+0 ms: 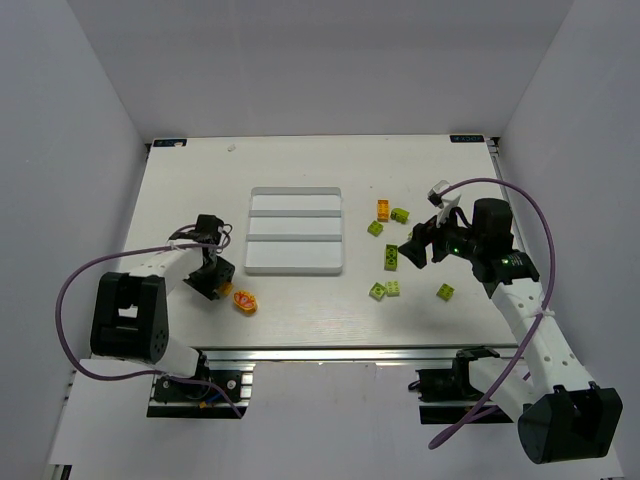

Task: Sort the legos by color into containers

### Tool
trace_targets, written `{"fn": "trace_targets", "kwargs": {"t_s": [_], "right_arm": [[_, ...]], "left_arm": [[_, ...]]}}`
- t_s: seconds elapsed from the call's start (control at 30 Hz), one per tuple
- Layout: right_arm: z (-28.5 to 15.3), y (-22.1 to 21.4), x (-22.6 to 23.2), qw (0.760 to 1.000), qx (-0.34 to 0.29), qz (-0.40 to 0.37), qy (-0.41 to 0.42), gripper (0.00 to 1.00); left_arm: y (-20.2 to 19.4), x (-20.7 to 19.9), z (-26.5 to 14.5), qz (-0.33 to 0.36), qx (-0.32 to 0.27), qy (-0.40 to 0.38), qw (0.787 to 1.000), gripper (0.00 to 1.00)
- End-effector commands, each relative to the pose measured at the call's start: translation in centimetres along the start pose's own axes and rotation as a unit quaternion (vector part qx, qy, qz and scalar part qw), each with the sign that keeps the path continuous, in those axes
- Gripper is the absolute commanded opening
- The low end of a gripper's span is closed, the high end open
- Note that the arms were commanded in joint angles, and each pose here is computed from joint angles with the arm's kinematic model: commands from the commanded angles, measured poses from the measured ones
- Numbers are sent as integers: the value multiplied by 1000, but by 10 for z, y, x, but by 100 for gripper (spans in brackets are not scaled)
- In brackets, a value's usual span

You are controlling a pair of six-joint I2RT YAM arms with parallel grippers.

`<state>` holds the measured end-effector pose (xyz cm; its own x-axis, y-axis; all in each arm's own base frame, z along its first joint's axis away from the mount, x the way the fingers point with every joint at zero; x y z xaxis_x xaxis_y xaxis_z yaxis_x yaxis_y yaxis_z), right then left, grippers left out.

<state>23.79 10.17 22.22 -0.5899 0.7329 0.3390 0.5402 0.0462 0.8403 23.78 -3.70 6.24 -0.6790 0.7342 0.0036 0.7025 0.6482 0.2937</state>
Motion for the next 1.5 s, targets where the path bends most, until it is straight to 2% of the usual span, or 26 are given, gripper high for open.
{"fn": "trace_targets", "kwargs": {"t_s": [0.0, 0.03, 0.13, 0.2, 0.23, 0.27, 0.33, 0.4, 0.47, 0.5, 0.53, 0.63, 0.8, 1.1, 1.13, 1.23, 1.27, 1.37, 1.4, 1.47], "right_arm": [[0, -2, 0, 1000, -2, -9, 2, 79], [0, -2, 0, 1000, -2, -8, 3, 79], [0, -2, -1, 1000, -2, -9, 2, 79], [1, -2, 0, 1000, -1, -9, 5, 77], [2, -3, 0, 1000, 1, -9, 7, 75], [2, -4, 0, 1000, 2, -7, 9, 73], [3, -5, 0, 1000, 5, -6, 13, 64], [4, -8, 0, 1000, 12, -6, 15, 57], [5, -9, 0, 1000, 14, -6, 16, 44], [5, -9, 0, 1000, 15, -5, 17, 41], [6, -10, -1, 1000, 15, -5, 17, 33], [6, -10, -2, 1000, 16, -4, 14, 24], [7, -11, -6, 1000, 14, -3, 2, 24], [10, -14, -10, 1000, 20, -3, -5, 32], [11, -14, -10, 1000, 21, -2, -5, 36], [11, -15, -12, 1000, 23, -1, -6, 47], [11, -15, -12, 1000, 24, -2, -6, 50], [12, -15, -11, 1000, 25, -2, -2, 58], [12, -16, -10, 1000, 25, -3, 0, 59], [12, -16, -10, 1000, 27, -4, 1, 61]], "left_arm": [[7, -4, 8, -17, -7, 2, 1000, 59], [6, -4, 9, -17, -4, 4, 1000, 49], [6, -1, 4, -16, -10, 2, 1000, 37], [12, 1, -6, -5, -26, 2, 1000, 25], [18, 1, -17, -3, -44, -10, 999, 19], [21, 0, -26, 8, -58, -15, 998, 9], [37, -7, -57, 35, -106, -56, 992, 1], [46, -18, -80, 65, -123, -107, 984, 0], [52, -26, -101, 75, -145, -152, 975, 0], [51, -33, -110, 81, -137, -182, 970, 0], [50, -38, -113, 85, -130, -200, 967, 0], [32, -62, -115, 108, -68, -267, 955, 0], [15, -90, -99, 137, -9, -290, 947, 0], [9, -122, -88, 150, -14, -276, 949, 0], [9, -124, -83, 149, -10, -273, 950, 1], [3, -129, -73, 154, 7, -264, 952, 12], [3, -130, -72, 154, 11, -262, 953, 23], [2, -135, -71, 159, 14, -262, 952, 44], [4, -138, -73, 158, 10, -265, 951, 58], [7, -140, -77, 158, 6, -268, 950, 63]]}}
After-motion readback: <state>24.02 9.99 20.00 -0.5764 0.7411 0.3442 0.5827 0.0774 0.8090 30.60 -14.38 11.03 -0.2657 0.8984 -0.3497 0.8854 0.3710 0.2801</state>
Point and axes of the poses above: each gripper's point midway between its finger pads, its own z axis out along the fingers, its own x axis along the line the jaws close on, y = z × x, the point moved 5 cm from there along -z, back along the fingers, and after that the axes turned 15 degrees about z, right-handed, at the moved point
